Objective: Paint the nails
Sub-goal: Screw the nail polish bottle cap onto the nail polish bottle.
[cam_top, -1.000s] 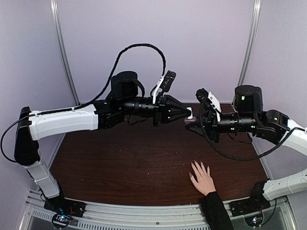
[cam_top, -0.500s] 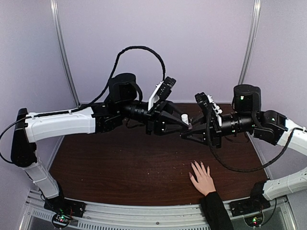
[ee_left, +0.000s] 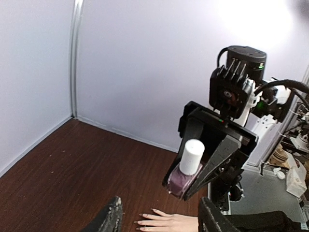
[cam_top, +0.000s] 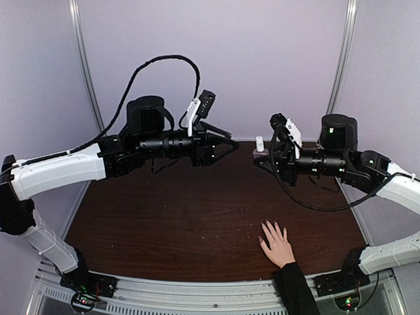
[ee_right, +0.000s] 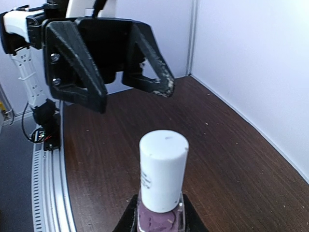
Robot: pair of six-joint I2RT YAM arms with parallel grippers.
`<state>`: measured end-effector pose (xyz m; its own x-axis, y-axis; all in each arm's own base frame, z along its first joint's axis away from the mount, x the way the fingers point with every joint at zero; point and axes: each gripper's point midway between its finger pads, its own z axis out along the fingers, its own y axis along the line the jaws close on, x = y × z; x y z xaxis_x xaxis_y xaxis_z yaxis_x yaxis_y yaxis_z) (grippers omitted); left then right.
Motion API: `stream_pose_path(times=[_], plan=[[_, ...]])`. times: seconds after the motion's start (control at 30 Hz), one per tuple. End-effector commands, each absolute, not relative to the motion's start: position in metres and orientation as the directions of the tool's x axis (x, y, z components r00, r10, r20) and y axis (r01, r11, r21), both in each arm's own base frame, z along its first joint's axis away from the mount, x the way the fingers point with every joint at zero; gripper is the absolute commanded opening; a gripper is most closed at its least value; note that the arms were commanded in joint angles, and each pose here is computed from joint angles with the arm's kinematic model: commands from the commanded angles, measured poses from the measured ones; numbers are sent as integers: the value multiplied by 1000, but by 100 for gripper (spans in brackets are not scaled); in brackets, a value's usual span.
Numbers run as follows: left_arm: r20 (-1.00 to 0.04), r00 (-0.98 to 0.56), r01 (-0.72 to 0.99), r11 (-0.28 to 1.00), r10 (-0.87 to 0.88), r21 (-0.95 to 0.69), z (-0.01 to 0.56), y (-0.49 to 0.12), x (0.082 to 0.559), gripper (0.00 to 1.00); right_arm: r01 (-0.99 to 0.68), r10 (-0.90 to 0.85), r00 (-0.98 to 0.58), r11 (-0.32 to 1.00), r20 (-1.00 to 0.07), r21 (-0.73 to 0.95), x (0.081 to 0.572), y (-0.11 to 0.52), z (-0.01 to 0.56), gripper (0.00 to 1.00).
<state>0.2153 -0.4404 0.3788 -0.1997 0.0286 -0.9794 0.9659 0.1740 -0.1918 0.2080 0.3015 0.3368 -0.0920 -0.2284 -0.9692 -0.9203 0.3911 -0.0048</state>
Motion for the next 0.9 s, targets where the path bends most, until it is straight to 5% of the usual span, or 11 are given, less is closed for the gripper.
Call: stream_pose_path(times=[0.0,0.87], plan=[[-973,-227,905,376,31,-199,371,-427,248,55,-823,-224,-134,567,-965,-18,242,285,334,0],[-949,-314,887,367,33,-281,347,-431,247,53,-777,-249,-244,628,-937,35,263,292,313,0]])
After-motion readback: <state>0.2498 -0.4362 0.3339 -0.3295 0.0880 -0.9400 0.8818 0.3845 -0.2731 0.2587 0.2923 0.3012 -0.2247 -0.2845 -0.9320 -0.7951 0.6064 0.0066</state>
